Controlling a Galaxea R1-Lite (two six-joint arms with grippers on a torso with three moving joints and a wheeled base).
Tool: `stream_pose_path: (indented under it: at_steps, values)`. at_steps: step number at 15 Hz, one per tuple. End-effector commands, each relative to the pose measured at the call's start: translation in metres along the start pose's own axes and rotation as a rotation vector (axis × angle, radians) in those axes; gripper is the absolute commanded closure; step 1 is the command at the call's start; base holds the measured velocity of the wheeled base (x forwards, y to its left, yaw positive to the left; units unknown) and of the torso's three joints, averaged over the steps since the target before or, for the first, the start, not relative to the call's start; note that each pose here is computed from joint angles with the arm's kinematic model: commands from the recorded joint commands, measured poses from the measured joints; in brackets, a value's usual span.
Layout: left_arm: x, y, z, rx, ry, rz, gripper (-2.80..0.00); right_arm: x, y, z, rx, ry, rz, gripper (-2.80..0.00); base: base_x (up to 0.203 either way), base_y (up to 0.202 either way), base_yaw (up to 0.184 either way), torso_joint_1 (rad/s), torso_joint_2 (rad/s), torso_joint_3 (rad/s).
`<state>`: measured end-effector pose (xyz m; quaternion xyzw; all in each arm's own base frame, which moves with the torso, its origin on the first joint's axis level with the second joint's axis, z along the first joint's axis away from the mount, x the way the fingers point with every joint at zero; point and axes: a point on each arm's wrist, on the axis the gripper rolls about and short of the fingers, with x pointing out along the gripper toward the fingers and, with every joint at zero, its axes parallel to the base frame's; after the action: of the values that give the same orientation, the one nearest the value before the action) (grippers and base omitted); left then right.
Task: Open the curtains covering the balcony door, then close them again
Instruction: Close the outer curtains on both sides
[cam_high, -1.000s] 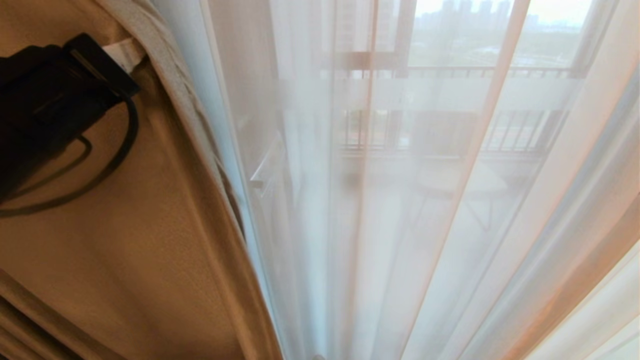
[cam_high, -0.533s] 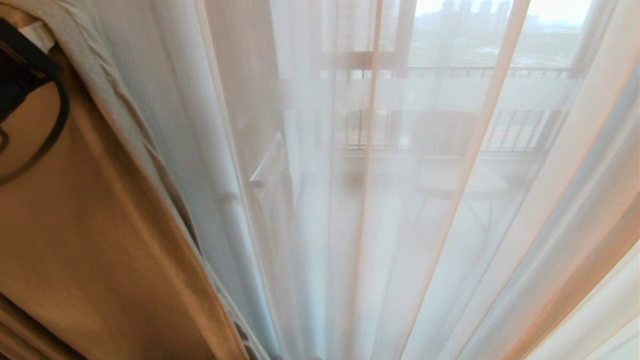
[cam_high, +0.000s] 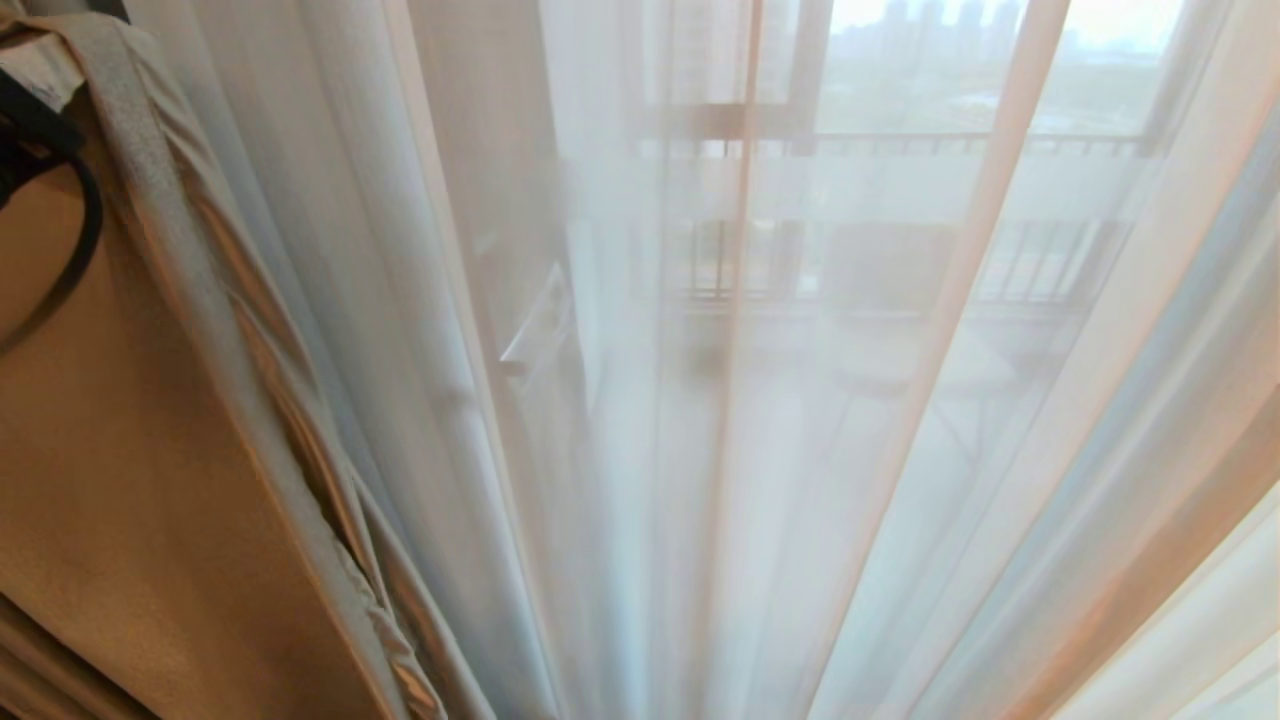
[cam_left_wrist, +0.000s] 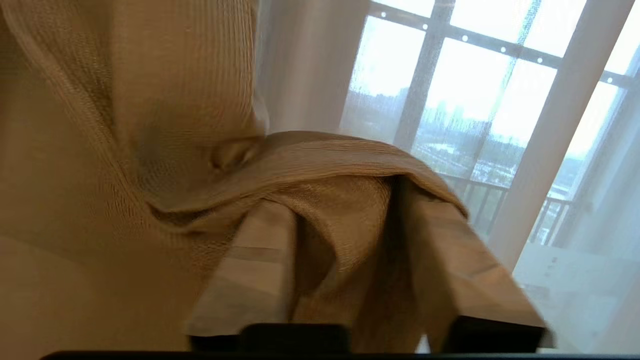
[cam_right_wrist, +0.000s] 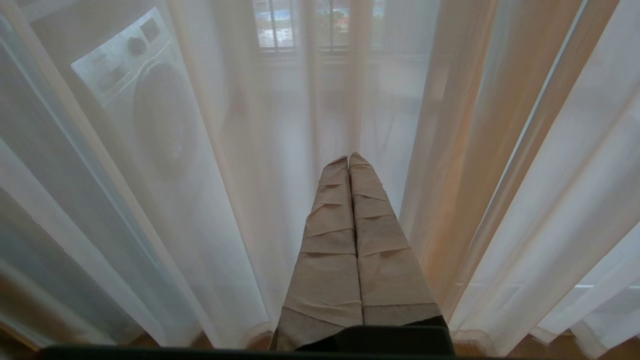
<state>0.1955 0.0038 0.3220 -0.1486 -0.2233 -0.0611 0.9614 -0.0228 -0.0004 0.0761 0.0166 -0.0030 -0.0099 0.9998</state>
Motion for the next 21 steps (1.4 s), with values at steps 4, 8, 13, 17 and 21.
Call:
stream_pose_path:
  at_steps: [4, 8, 13, 17, 21]
  values:
    - [-0.019, -0.001, -0.003, -0.006, 0.016, 0.003, -2.8, 0.0, 0.0, 0.0, 0.001, -0.001, 0.0, 0.0, 0.0, 0.0, 0.0, 0.0, 0.0, 0.0]
    - [-0.061, -0.003, -0.011, -0.012, 0.064, 0.005, -2.8, 0.0, 0.0, 0.0, 0.001, -0.001, 0.0, 0.0, 0.0, 0.0, 0.0, 0.0, 0.0, 0.0]
    - [-0.132, -0.009, -0.014, -0.039, 0.288, 0.013, -2.8, 0.0, 0.0, 0.0, 0.001, -0.001, 0.0, 0.0, 0.0, 0.0, 0.0, 0.0, 0.0, 0.0]
    - [-0.177, -0.011, -0.018, -0.058, 0.399, 0.007, -2.8, 0.0, 0.0, 0.0, 0.001, -0.001, 0.0, 0.0, 0.0, 0.0, 0.0, 0.0, 0.0, 0.0]
    - [-0.202, -0.012, -0.022, -0.056, 0.38, 0.001, -2.8, 0.0, 0.0, 0.0, 0.001, -0.001, 0.0, 0.0, 0.0, 0.0, 0.0, 0.0, 0.0, 0.0]
